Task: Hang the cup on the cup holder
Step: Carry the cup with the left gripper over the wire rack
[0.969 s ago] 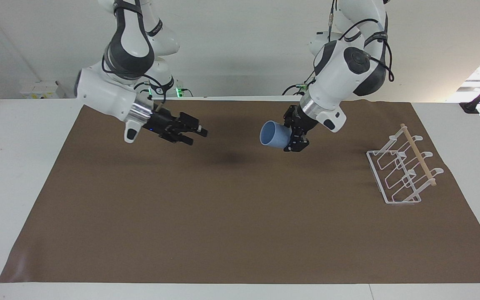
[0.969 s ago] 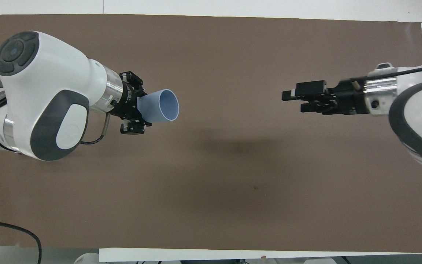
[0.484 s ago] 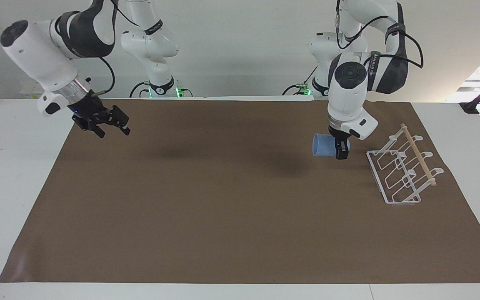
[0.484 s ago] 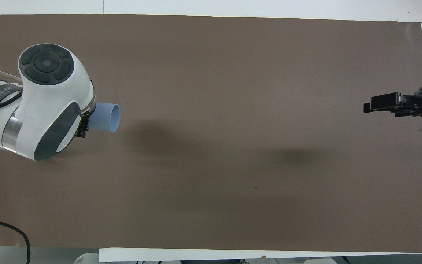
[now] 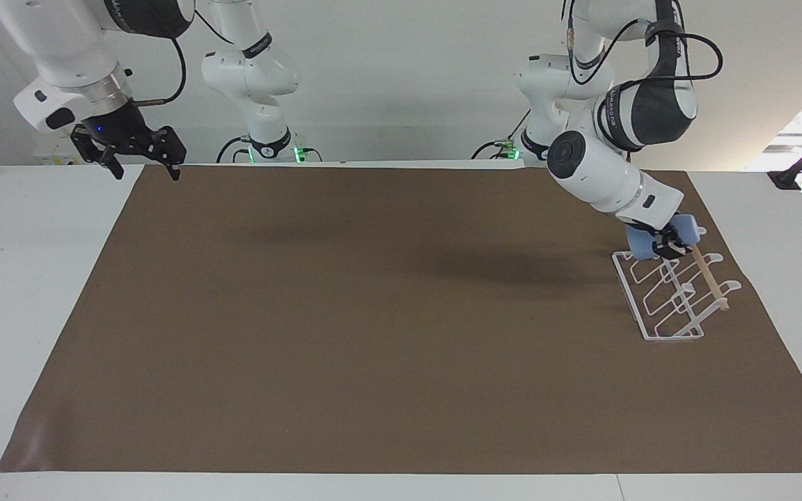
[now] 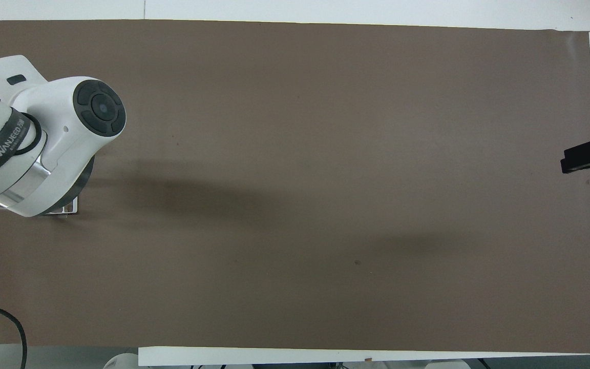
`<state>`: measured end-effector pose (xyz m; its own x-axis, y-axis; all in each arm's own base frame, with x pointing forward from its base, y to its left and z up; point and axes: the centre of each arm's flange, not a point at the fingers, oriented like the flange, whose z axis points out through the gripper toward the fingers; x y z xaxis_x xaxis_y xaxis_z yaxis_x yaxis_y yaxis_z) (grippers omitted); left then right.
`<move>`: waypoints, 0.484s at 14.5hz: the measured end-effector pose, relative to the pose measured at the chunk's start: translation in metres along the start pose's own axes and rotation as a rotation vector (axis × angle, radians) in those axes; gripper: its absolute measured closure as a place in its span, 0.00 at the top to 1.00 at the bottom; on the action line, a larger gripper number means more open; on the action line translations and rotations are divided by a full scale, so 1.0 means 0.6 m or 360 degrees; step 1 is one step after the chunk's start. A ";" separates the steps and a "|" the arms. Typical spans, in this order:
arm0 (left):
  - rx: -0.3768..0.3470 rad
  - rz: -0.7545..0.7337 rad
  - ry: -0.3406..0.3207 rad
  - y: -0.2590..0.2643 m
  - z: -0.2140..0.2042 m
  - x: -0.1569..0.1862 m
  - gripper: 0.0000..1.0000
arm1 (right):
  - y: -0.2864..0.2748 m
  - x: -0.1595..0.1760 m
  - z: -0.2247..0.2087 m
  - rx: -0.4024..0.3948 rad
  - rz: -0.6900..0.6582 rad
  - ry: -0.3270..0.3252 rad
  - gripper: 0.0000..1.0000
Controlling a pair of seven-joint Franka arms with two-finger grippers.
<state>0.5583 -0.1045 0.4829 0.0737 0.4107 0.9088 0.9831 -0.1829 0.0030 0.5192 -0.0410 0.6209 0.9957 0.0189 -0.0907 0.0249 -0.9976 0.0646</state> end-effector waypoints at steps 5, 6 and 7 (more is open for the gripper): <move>-0.0005 -0.0078 0.0409 0.029 0.059 -0.048 0.73 | -0.002 0.001 0.005 0.0003 -0.0005 -0.0041 1.00; -0.0001 -0.0083 0.0429 0.034 0.070 -0.074 0.73 | 0.001 -0.001 0.006 0.0006 0.0001 -0.0059 1.00; 0.0004 -0.0094 0.0443 0.039 0.081 -0.099 0.73 | 0.005 -0.004 0.007 0.0009 0.0009 -0.0080 1.00</move>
<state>0.5849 -0.0897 0.4086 -0.0319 0.1594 0.9867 0.9848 -0.1637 0.0583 0.5164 -0.0443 0.6171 0.9901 0.0102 -0.1402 0.0187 -0.9981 0.0594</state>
